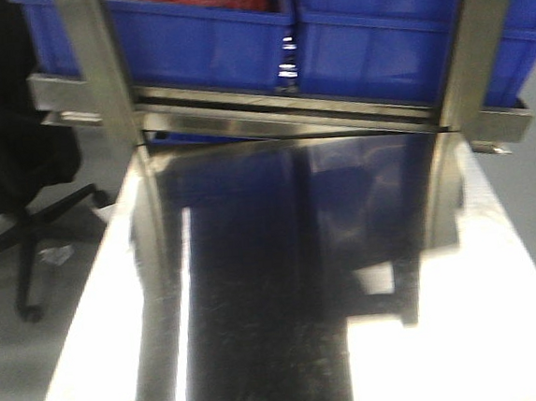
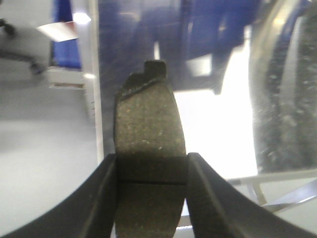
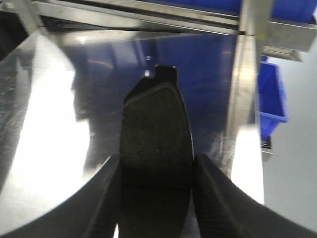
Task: Move and align brake pads A on conveyor
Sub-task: 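Back away from the steel table and turn, holding both pads, then drive along the yellow floor line toward the striped cones, then turn past the striped cones toward the black conveyor belt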
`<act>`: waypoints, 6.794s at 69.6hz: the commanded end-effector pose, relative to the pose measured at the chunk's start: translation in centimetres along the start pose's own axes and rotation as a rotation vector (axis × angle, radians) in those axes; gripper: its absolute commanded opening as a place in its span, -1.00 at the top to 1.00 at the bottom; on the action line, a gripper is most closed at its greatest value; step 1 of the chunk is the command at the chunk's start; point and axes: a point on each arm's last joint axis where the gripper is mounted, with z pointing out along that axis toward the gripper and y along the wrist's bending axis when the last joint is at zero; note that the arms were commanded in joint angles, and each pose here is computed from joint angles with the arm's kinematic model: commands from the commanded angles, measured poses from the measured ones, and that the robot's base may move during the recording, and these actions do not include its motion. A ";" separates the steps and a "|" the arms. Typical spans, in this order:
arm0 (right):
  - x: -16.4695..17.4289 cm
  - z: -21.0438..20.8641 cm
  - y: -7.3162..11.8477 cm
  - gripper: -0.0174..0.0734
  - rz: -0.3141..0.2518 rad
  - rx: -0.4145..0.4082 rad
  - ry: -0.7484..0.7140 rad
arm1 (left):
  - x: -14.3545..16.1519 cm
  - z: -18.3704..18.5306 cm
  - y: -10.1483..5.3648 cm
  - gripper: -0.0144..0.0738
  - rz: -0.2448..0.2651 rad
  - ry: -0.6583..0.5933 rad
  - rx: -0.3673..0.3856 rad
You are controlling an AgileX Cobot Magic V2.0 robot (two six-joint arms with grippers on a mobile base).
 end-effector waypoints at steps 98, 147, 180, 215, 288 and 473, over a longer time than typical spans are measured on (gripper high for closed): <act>-1.7 -0.4 0.1 0.58 -0.008 -0.007 -0.120 | -1.4 -0.5 -0.4 0.69 -0.009 -0.100 0.027; -1.7 -0.4 0.1 0.58 -0.008 -0.007 -0.120 | -1.3 -0.5 -0.3 0.69 -0.009 -0.098 0.026; -1.7 -0.4 0.1 0.58 -0.008 -0.007 -0.119 | -1.3 -0.5 -0.3 0.69 -0.009 -0.098 0.026; -1.7 -0.4 0.1 0.58 -0.008 -0.007 -0.119 | -1.3 -0.5 -0.3 0.69 -0.009 -0.097 0.025; -1.7 -0.4 0.1 0.58 -0.008 -0.007 -0.117 | -1.3 -0.5 -0.3 0.69 -0.009 -0.097 0.025; -1.5 -0.4 0.1 0.58 -0.008 -0.005 -0.101 | -1.3 -0.5 -0.3 0.69 -0.009 -0.096 0.025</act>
